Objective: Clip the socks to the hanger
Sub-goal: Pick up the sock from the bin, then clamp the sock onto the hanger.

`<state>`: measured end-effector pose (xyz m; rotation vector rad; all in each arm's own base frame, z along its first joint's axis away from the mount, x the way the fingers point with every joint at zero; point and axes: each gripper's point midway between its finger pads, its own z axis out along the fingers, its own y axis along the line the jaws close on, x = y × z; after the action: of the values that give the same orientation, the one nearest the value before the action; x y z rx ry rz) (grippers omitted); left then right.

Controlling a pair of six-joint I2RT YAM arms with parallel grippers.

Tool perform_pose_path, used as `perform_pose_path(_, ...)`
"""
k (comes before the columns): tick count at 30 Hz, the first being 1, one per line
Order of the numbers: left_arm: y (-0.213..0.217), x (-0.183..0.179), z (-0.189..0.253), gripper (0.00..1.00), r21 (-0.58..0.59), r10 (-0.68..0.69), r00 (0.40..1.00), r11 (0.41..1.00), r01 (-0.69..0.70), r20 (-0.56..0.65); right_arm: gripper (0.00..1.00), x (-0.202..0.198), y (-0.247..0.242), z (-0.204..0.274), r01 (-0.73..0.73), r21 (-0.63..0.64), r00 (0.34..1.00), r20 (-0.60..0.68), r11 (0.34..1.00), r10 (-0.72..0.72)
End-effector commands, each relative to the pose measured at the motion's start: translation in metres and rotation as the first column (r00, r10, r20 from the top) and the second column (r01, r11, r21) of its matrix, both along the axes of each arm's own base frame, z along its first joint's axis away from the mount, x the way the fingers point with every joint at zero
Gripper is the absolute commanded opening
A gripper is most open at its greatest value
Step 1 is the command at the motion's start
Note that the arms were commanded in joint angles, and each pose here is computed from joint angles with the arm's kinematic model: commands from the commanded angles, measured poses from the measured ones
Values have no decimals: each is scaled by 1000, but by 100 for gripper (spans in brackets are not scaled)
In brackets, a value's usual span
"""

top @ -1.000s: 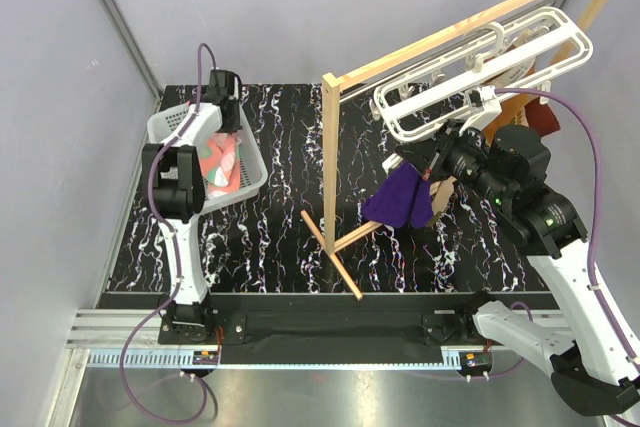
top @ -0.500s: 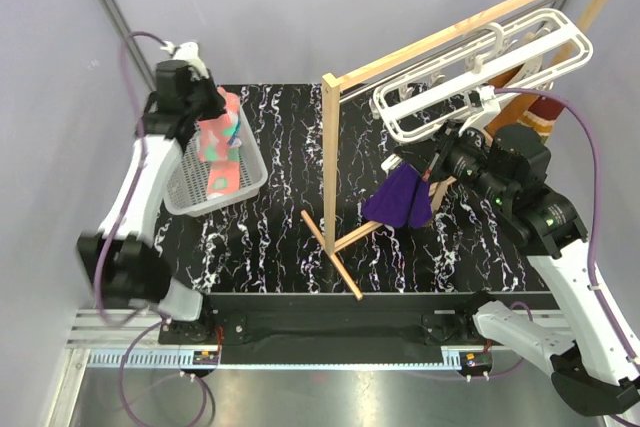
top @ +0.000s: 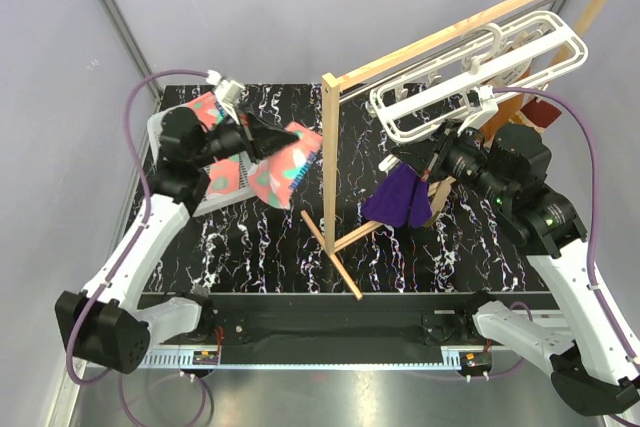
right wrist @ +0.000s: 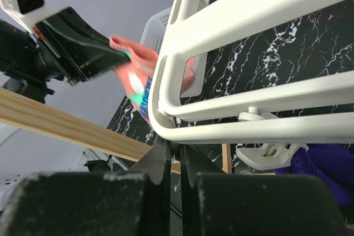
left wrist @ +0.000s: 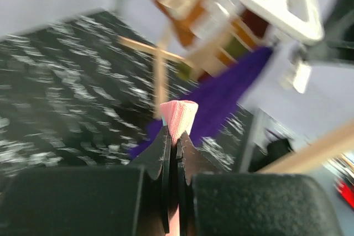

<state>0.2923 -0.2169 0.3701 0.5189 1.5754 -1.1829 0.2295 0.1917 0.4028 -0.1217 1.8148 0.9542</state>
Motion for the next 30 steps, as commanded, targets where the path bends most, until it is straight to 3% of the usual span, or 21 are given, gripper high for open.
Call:
perform_pose_path(1, -33, -35, 16, 0, -51, -218, 967, 973, 226, 128, 0, -11, 9, 3, -77, 8, 997, -5, 997, 78)
perform_pose_path(4, -52, -44, 1, 0, -102, -289, 955, 950, 295, 68, 0, -12, 9, 3, -80, 11, 997, -10, 997, 80)
perform_pose_path(11, -90, -57, -3, 0, -150, -406, 910, 898, 414, 82, 0, -14, 10, 3, -88, 19, 996, -10, 996, 88)
perform_pose_path(15, -106, -68, 4, 0, -197, -492, 864, 841, 503, 107, 0, -15, 12, 5, -98, 24, 995, -5, 995, 99)
perform_pose_path(16, -107, -73, 11, 0, -204, -508, 846, 821, 532, 160, 0, -16, 12, 5, -102, 26, 995, -2, 994, 102)
perform_pose_path(20, -114, -78, 15, 0, -266, -564, 813, 770, 580, 142, 0, -16, 13, 8, -110, 30, 994, 8, 994, 109)
perform_pose_path(30, -126, -84, 8, 0, -286, -582, 805, 756, 589, 116, 0, -17, 17, 5, -133, 39, 991, 2, 990, 133)
